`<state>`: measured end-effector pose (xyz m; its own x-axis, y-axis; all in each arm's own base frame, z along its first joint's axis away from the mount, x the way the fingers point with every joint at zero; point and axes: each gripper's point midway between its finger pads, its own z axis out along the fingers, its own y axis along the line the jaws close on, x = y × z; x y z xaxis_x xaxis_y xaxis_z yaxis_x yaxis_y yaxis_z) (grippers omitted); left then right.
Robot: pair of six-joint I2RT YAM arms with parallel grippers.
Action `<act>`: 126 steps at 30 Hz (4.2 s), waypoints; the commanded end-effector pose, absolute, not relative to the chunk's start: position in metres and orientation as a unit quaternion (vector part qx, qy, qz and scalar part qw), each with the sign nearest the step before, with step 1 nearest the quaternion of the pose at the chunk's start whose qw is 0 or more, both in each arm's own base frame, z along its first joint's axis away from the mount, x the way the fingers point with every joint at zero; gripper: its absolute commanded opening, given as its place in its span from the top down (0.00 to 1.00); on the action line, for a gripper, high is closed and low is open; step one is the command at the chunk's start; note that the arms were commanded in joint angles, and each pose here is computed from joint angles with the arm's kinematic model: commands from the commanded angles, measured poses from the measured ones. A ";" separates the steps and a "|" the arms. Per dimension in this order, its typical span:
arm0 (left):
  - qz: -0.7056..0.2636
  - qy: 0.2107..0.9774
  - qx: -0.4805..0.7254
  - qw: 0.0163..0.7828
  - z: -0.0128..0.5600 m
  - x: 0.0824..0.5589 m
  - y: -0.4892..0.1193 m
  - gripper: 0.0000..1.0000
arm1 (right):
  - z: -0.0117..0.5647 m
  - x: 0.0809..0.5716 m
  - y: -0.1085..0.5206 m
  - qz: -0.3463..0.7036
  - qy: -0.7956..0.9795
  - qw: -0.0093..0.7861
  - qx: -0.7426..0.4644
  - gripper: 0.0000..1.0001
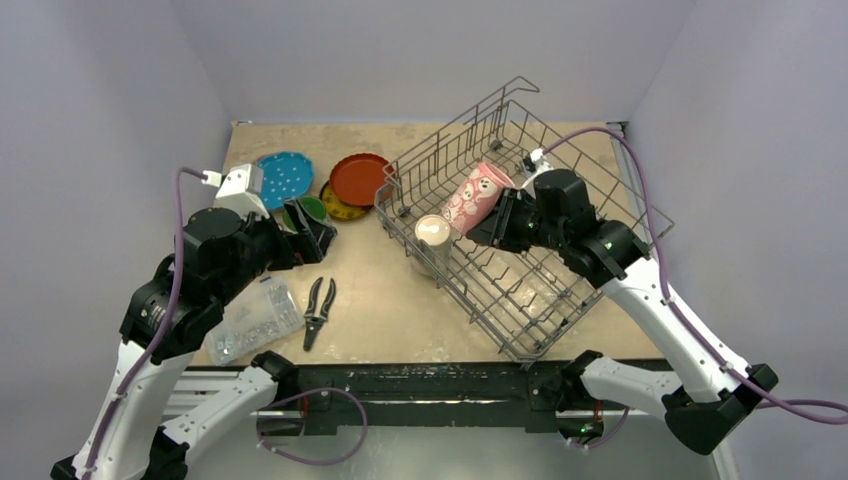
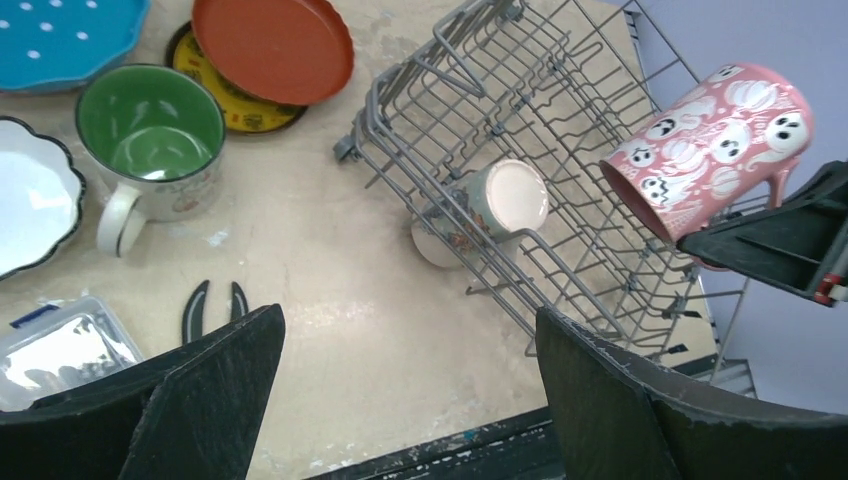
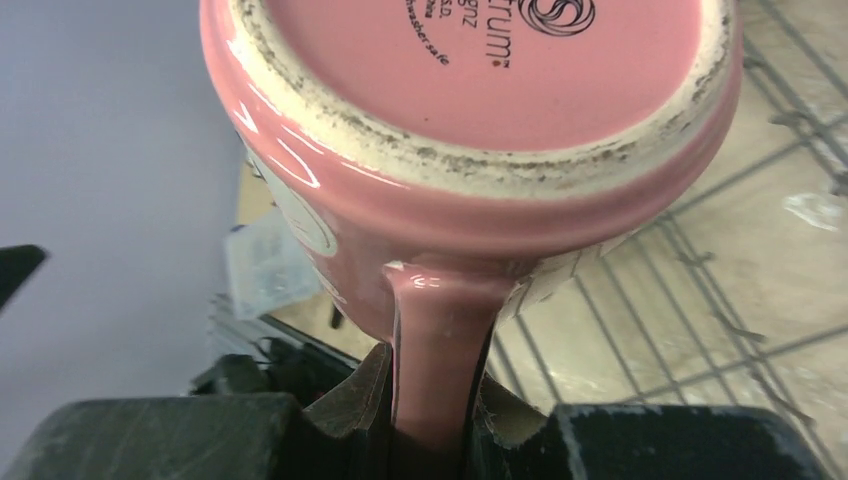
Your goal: Load the mixed dishes into the dish rack
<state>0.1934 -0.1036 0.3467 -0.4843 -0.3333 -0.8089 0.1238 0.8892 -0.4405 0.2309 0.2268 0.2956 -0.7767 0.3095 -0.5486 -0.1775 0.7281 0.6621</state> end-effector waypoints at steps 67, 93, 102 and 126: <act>-0.318 0.863 -0.117 0.376 0.291 0.208 -0.162 0.04 | 0.144 0.199 0.214 0.217 0.889 0.394 -0.084 0.29; -0.302 0.860 -0.177 0.370 0.282 0.184 -0.136 0.05 | 0.129 0.221 0.215 0.139 0.909 0.383 -0.091 1.00; -0.309 0.862 -0.172 0.364 0.282 0.182 -0.139 0.05 | 0.141 0.239 0.202 0.090 0.900 0.420 -0.078 1.00; -0.321 0.875 -0.144 0.333 0.268 0.180 -0.153 0.05 | 0.140 0.242 0.250 0.110 0.911 0.392 -0.072 0.89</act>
<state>0.1811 -0.1509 0.2631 -0.7410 -0.4762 -0.4735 -0.0758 0.7599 -0.6456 0.2305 0.2263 0.1048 -0.7207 -0.1842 -0.6683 -0.2449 0.9695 -0.0031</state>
